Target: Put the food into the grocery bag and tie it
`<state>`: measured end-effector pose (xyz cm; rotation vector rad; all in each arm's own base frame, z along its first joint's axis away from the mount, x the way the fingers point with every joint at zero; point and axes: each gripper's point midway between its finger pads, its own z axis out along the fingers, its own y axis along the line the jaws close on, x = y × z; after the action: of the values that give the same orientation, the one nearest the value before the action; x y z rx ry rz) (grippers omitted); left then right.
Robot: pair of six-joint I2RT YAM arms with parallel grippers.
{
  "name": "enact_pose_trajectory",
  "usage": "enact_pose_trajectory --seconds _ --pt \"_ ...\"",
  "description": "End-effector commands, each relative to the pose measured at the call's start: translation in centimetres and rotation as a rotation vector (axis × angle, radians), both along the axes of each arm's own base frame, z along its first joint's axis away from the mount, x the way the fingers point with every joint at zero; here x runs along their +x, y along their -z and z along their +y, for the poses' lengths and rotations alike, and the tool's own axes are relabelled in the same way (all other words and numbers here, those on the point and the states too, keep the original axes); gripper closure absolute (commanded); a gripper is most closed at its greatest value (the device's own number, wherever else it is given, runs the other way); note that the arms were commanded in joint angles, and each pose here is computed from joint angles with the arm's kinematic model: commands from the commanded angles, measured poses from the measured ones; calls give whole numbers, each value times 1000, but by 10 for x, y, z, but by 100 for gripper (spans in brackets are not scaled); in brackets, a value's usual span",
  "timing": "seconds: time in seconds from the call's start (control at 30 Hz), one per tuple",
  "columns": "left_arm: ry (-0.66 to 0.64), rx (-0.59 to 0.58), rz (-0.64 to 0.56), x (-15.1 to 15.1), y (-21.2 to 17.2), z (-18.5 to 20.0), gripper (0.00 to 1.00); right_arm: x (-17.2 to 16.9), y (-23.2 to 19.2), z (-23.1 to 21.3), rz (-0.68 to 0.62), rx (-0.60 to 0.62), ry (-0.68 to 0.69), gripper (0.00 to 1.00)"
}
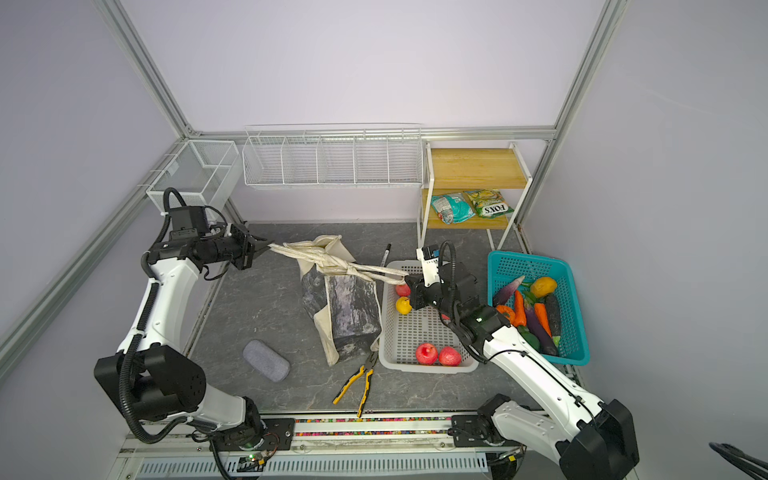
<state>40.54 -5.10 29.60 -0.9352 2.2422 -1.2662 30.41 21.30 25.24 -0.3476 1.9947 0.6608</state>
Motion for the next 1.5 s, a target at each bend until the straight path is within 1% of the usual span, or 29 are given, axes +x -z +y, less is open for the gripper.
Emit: enact_pose_trajectory --seconds 0.0,0.07,0.1,0.17,0.3,0.43,0.5,0.53,0.63,0.7,0.8,0.87,1.0,1.13,1.3,1.37,1.47 --pt "-326 303 -276 41 -47 101 97 15 37 -67 52 -175 279 93" --pt "-315 295 -259 35 -38 98 97 14 36 -57 37 -168 254 93" --pt "-275 287 -259 33 -35 80 97 14 34 -54 29 -161 245 93" --pt "-262 279 -250 26 -30 74 96 14 33 -48 18 -157 226 92" --pt "-243 269 -252 16 -33 66 91 15 30 -37 -1 -147 184 89" --pt "-220 249 -255 10 -34 55 81 15 27 -28 -16 -132 143 85" --pt "-209 230 -254 7 -33 48 72 15 26 -22 -23 -126 118 81" --pt "-207 222 -254 6 -32 45 69 15 25 -20 -26 -123 110 79" --pt "-204 211 -249 2 -28 41 63 14 22 -12 -41 -116 71 74" --pt "-206 210 -251 0 -30 40 56 13 21 -7 -48 -112 42 68" --pt "-208 214 -260 -4 -35 39 49 13 17 -3 -62 -110 18 62" --pt "-217 229 -269 -6 -42 40 44 13 16 -3 -69 -111 17 56" --pt "-240 304 -298 -13 -64 43 37 15 9 -6 -97 -123 30 45" --pt "-293 423 -333 -23 -87 50 34 20 -1 -17 -135 -135 64 40" --pt "-450 591 -347 -40 -93 79 33 30 -8 -37 -163 -146 132 37" --pt "-515 671 -364 -50 -94 90 30 33 -10 -48 -183 -160 165 34" --pt "-583 869 -409 -62 -90 99 22 35 -14 -68 -221 -184 222 26"
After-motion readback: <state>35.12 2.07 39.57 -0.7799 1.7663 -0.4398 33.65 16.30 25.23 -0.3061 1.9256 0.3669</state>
